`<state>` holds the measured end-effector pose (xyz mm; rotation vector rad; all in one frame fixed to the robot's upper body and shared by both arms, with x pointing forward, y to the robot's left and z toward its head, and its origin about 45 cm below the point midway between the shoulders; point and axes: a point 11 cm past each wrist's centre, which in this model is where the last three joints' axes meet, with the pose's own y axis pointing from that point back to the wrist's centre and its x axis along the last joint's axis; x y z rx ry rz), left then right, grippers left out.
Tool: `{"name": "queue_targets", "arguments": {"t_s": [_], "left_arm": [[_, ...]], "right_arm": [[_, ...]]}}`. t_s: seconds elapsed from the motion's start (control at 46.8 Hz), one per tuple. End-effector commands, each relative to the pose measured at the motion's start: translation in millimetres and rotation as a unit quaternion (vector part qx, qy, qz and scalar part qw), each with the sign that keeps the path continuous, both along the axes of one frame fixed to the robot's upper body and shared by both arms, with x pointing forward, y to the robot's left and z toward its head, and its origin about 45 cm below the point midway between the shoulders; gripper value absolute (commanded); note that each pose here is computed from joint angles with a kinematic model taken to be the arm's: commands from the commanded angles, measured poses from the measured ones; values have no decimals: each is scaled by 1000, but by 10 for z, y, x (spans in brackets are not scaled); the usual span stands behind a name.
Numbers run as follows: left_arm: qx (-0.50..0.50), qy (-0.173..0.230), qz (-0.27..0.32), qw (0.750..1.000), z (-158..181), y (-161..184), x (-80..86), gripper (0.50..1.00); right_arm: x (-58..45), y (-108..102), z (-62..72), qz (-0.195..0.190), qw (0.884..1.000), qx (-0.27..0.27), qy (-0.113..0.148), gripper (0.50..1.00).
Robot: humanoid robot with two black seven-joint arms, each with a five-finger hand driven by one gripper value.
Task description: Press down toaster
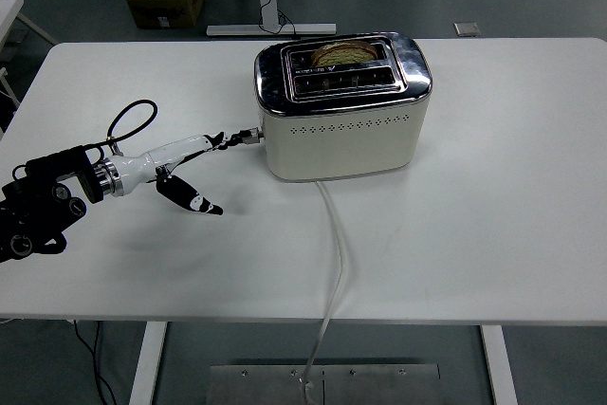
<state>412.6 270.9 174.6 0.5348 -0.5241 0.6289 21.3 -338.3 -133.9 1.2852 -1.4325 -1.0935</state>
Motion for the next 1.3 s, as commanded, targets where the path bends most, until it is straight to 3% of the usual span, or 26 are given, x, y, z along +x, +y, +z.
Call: {"name": "queue_targets", "arguments": {"t_s": [0.0, 0.385, 0.919, 1.132, 1.282], "left_arm": [[1, 1, 3, 1000, -8, 15, 4, 1000], [9, 11, 20, 1000, -124, 52, 37, 1000], [-35, 16, 62, 997, -43, 190, 85, 1000], [-95, 19, 151, 984, 55, 552, 199, 1000], [-183, 18, 240, 953, 170, 828, 328, 1000]], "right_arm": [[0, 0, 0, 1, 1000, 0, 0, 1000], [0, 0, 0, 0, 1000, 0, 0, 998], [0, 0, 0, 0, 1000, 0, 0, 1000], [0, 0, 0, 0, 1000, 0, 0, 1000], [0, 0, 0, 0, 1000, 0, 0, 1000]]}}
